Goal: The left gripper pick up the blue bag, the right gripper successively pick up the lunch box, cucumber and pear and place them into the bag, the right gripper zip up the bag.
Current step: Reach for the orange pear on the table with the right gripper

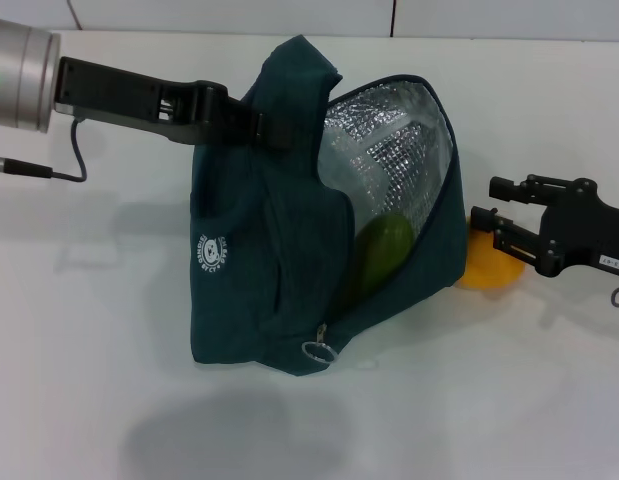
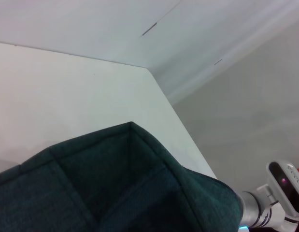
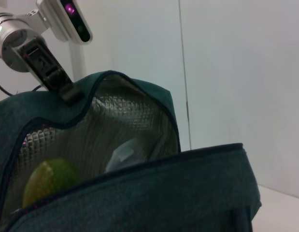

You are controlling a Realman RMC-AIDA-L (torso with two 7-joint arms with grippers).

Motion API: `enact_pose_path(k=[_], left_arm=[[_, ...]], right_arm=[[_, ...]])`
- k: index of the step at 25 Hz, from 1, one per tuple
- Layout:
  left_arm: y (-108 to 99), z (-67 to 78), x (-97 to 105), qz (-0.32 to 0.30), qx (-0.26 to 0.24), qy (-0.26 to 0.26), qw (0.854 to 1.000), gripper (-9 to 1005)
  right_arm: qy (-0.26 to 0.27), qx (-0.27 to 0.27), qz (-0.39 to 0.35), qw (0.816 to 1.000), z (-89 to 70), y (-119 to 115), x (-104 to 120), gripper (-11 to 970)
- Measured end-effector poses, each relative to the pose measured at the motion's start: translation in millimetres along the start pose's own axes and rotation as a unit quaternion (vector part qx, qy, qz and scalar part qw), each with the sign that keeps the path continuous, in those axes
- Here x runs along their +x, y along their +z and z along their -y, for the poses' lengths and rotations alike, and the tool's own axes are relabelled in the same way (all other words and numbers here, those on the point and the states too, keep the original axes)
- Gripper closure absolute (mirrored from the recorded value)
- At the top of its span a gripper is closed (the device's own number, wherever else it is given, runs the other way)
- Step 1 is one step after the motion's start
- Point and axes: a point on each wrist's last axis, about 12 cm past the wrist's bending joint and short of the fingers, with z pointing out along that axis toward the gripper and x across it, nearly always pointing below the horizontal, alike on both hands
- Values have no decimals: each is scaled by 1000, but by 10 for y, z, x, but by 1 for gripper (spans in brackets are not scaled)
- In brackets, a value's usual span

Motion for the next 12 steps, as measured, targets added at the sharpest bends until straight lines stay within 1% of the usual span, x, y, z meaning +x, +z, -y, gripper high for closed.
enact_pose_path(k=[3, 9, 12], left_arm=[[4, 4, -7, 0, 0, 1, 1000, 956], [4, 6, -10, 0, 0, 2, 1000, 956], [4, 7, -11, 0, 0, 2, 1000, 956]], right_arm=[[-3, -2, -1, 1000, -7, 13, 12, 542], [-8, -2, -1, 1000, -14, 19, 17, 540], [-13, -2, -1, 1000, -16, 19, 21, 617]])
